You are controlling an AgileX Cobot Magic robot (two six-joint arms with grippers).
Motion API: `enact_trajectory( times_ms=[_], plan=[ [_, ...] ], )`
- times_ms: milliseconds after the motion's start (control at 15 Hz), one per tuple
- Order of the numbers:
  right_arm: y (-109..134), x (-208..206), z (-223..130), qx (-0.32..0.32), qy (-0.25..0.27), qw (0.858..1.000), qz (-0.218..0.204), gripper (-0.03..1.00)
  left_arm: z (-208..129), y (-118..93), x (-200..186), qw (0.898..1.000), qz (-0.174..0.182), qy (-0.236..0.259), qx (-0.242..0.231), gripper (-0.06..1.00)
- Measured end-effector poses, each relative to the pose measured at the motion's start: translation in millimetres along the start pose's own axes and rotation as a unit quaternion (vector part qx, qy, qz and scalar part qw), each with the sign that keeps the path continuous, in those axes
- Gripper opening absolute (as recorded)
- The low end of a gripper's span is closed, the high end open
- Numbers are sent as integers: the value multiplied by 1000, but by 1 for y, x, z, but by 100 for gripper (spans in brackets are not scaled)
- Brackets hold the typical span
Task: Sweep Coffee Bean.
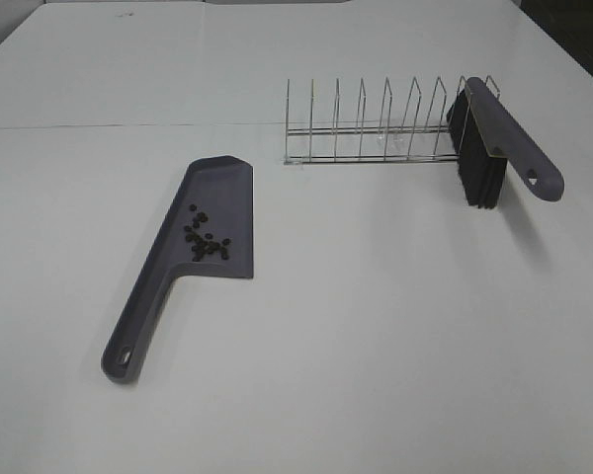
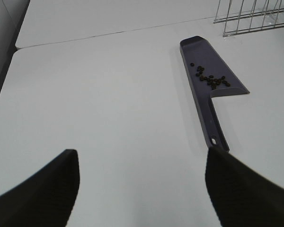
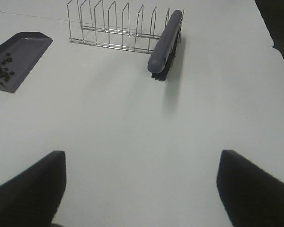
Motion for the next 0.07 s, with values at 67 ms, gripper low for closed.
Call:
enact_trajectory(
  times_ms=[67],
  plan=[
    [0,0,0,0,0,1000,0,73,0,0,0,1000,0,0,0,68]
  ],
)
Point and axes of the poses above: a point on each arm's last joint axis where the gripper is mounted, x pointing out along that axis toward the gripper, y along the wrist's bending axis when the last joint is at zero, z = x × y, the point moved 3 cm from there along x, pointing out along that axis toward the gripper, and after that the axes turned 15 degrees about -x, right-handed, at the moved point
